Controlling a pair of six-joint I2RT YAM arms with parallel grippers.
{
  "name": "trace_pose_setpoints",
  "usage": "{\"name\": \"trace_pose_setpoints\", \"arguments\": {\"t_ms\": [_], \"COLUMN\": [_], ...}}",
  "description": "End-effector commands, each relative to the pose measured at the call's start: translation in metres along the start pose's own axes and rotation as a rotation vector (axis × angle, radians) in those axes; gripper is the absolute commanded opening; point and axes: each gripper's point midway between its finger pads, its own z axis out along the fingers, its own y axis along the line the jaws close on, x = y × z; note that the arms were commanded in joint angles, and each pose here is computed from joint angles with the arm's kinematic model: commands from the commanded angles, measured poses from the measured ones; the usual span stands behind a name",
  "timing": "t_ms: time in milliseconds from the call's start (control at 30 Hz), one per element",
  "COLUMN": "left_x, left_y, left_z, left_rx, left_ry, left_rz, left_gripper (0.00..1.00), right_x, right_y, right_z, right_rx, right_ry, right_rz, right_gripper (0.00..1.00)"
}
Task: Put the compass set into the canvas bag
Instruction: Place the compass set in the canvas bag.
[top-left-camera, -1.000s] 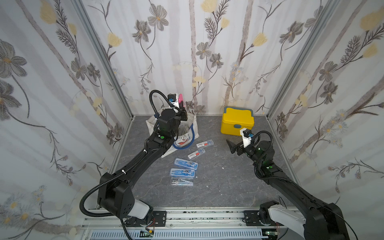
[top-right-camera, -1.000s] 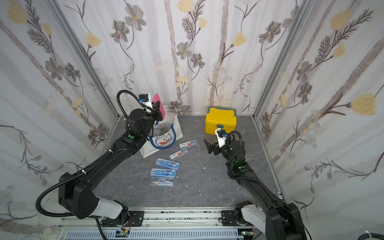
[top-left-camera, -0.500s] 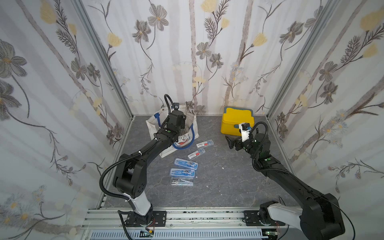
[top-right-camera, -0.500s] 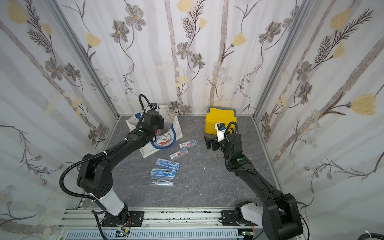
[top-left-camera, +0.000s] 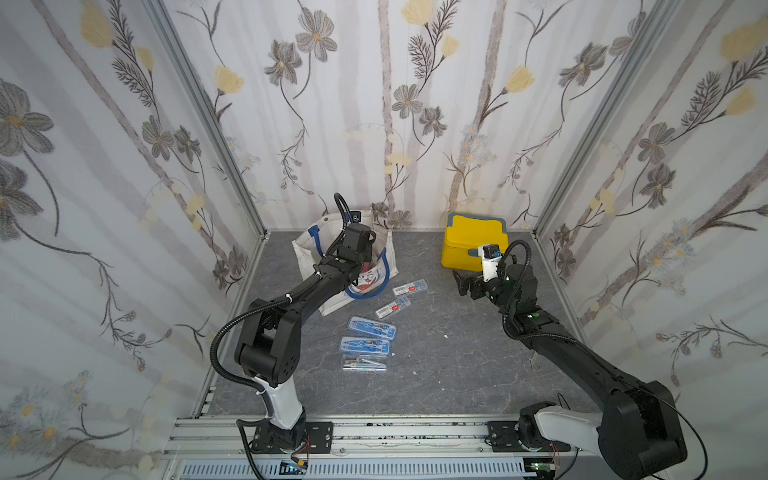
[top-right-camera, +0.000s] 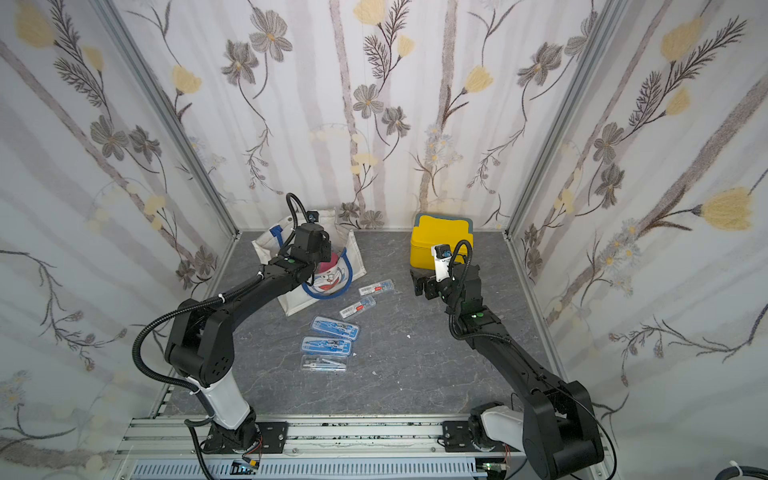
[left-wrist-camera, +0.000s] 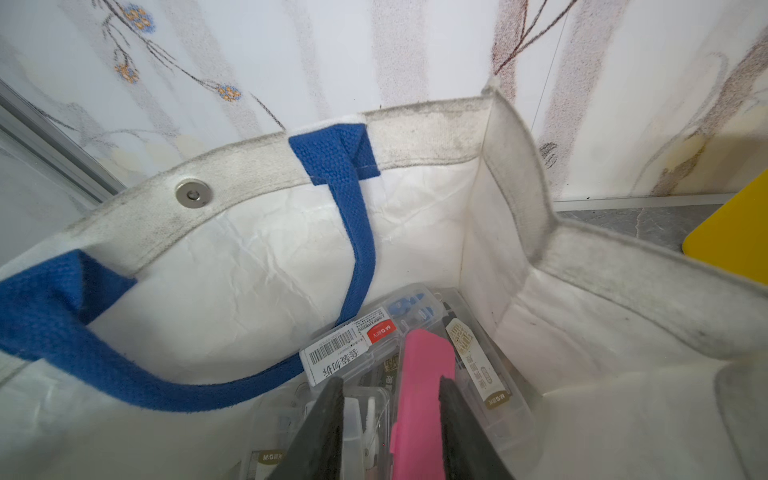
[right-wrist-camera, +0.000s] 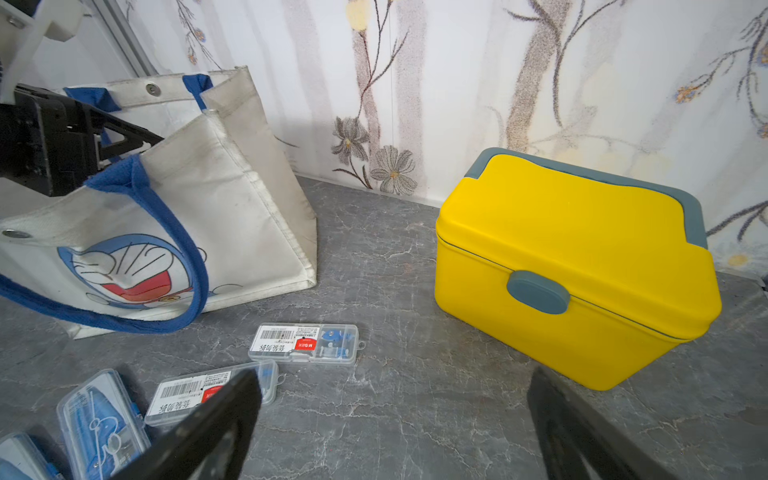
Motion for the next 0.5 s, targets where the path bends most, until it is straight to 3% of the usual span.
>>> {"name": "trace_pose_setpoints", "arguments": {"t_ms": [0,100,200,333,467], "left_x": [-0.016,-0.031,-0.05,-0.064,-0.063], "left_y": [-0.002,-0.004,-0.007,-0.013,-0.017], "left_z": [-0.007,-0.018,-0.037,-0.069,-0.103], "left_rx": [0.022,0.055,0.112,0.225,0.353], "left_ry": [-0.039,-0.076,-0.136,-0.216,-0.277], "left_rz": [-0.034,-0.056,-0.095,-0.158,-0.252], "left_gripper": [0.43,0.52,0.65,1.0,1.0], "right_x": [-0.007,-0.014,-0.017,-0.011,0.005], "right_y": [-0.01,-0.009,0.007,0.037,0.071], "right_z": [-0.003,-0.006,-0.008,-0.009,-0.005], "right_rx": [0.059,0.058,-0.028,-0.131,-0.222], "right_ry": [-0.015,-0.043,-0.049,-0.029,0.017], "right_rz": [0.04,0.056,0.044,-0.067,-0.184], "right_gripper": [1.0,1.0,0.99,1.0,1.0]}}
